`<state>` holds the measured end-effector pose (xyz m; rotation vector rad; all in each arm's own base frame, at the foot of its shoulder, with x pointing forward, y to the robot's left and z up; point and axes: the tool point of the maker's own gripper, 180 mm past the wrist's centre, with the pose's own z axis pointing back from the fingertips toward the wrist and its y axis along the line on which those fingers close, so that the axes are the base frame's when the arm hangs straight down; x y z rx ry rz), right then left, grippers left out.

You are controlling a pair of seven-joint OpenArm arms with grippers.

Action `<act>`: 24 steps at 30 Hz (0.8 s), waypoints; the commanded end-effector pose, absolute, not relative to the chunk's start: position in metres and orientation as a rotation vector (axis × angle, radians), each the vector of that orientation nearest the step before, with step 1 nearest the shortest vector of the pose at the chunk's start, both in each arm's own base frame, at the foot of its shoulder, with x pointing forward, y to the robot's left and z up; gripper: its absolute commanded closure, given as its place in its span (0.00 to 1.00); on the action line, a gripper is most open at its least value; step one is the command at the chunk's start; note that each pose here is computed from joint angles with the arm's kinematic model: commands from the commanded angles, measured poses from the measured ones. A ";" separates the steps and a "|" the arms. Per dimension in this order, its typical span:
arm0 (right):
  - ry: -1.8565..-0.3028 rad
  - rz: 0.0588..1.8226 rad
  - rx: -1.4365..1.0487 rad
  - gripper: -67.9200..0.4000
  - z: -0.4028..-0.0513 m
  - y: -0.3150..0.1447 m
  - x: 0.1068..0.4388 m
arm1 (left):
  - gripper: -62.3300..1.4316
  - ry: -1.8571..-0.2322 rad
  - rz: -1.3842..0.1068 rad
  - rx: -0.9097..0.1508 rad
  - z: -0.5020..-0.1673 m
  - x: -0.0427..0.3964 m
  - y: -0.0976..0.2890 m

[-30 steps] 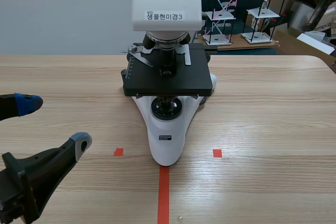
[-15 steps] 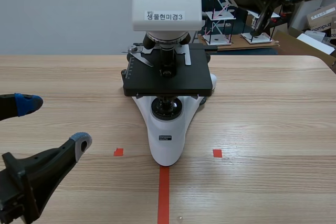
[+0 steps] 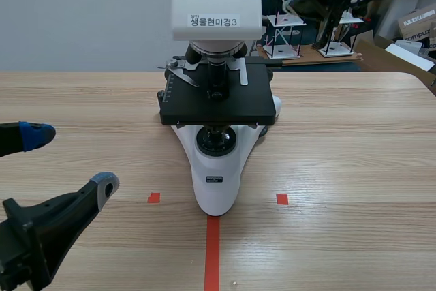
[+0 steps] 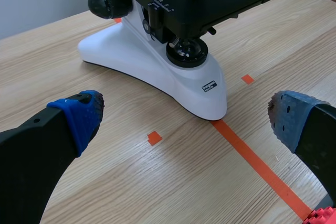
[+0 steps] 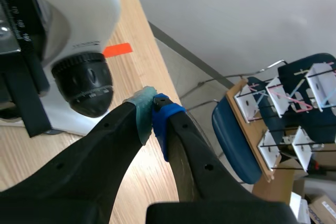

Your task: Point at the coarse focus knob

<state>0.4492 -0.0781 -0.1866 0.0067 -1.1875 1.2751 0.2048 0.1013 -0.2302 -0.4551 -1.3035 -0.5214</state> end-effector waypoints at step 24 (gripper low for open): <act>-1.230 1.278 0.008 0.97 -0.170 -0.070 0.453 | 0.00 -1.337 -0.522 -0.474 -0.220 0.206 0.096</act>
